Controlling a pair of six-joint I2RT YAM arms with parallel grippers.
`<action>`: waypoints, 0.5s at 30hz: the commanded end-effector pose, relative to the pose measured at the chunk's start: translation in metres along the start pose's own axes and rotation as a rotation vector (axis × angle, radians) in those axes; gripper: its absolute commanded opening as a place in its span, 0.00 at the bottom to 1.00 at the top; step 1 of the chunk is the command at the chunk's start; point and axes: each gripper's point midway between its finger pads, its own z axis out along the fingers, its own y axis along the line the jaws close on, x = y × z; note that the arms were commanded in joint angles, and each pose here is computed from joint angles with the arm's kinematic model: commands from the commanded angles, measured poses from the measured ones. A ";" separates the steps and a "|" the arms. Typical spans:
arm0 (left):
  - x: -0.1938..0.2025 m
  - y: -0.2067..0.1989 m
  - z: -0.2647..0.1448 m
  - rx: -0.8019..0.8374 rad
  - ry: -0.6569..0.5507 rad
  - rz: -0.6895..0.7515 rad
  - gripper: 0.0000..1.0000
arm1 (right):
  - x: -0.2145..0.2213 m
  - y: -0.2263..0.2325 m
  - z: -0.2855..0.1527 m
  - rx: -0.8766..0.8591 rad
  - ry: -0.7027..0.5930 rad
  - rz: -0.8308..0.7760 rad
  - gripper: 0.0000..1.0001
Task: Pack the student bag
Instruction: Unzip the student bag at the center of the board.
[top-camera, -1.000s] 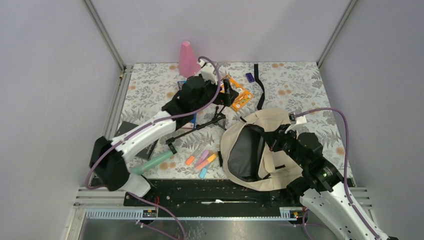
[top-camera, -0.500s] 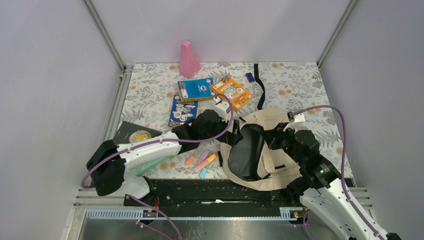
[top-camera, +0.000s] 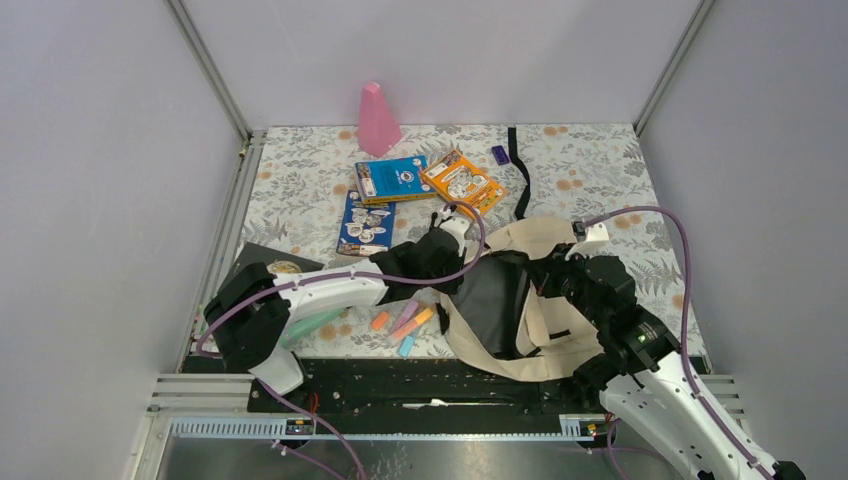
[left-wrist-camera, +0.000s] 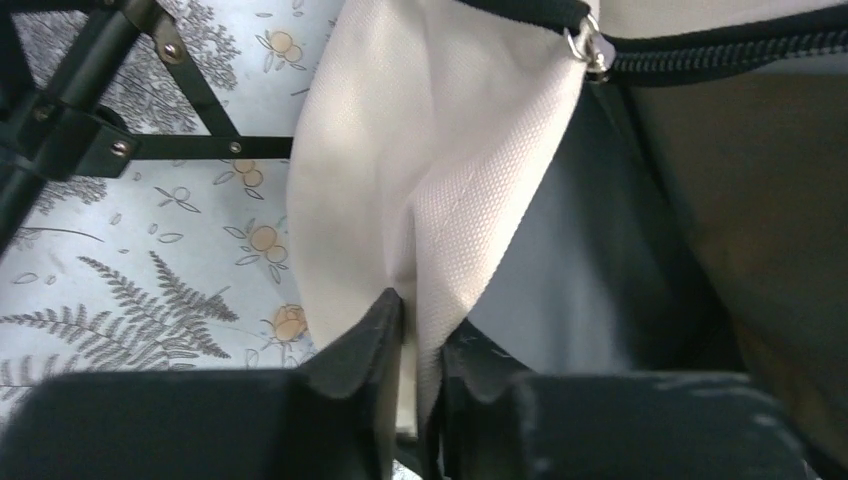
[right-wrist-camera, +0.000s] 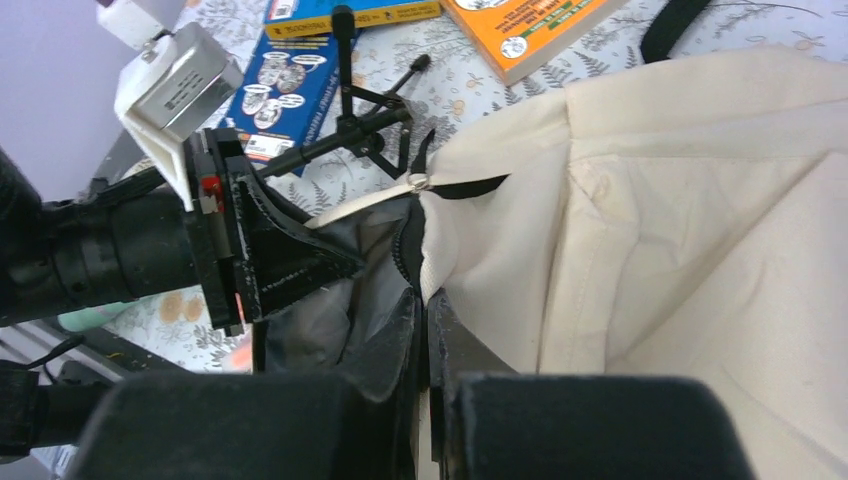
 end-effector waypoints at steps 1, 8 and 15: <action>-0.027 0.001 -0.008 -0.036 -0.079 0.009 0.08 | -0.050 -0.001 -0.012 0.084 -0.102 -0.071 0.00; -0.014 0.010 0.000 -0.007 -0.005 -0.061 0.00 | -0.115 -0.037 -0.034 0.411 -0.138 -0.250 0.00; -0.010 0.027 -0.007 0.020 -0.018 -0.139 0.00 | -0.127 -0.069 -0.021 0.505 -0.116 -0.188 0.00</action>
